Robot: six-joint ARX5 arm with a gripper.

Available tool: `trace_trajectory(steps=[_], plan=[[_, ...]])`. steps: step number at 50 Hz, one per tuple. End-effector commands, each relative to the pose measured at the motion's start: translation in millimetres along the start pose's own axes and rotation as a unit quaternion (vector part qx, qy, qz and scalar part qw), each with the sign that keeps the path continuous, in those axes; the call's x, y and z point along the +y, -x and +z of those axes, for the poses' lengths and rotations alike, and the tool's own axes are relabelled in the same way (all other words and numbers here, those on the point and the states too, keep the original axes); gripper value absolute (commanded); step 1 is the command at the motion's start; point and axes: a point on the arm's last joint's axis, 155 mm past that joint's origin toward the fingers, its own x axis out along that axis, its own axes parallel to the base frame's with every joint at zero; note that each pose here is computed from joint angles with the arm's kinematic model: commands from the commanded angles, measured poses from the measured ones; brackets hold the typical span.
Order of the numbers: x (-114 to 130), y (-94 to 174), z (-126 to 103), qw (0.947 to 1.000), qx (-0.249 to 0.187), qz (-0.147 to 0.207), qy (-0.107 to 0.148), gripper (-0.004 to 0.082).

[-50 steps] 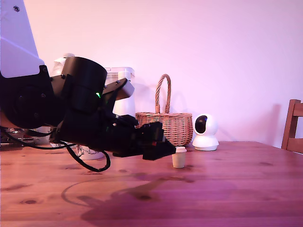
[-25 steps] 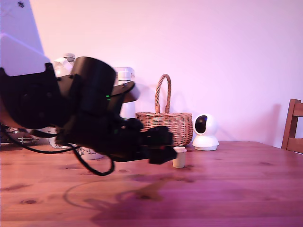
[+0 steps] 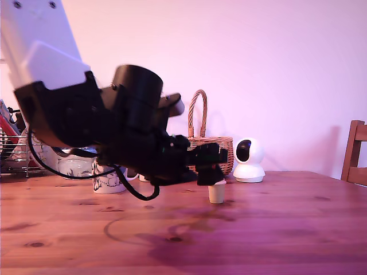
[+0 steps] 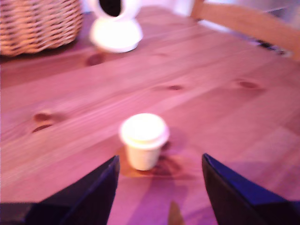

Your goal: Pick up the coffee capsules from the table one by one and drop them inside the nearest coffee cup

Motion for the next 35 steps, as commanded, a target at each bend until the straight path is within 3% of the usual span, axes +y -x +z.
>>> trace_trajectory(steps=[1,35], plan=[[-2,-7,-16,0.9999,0.015,0.000,0.006,0.0501],[1,-40,-26,0.9974,0.061,0.022,0.031,0.0501]])
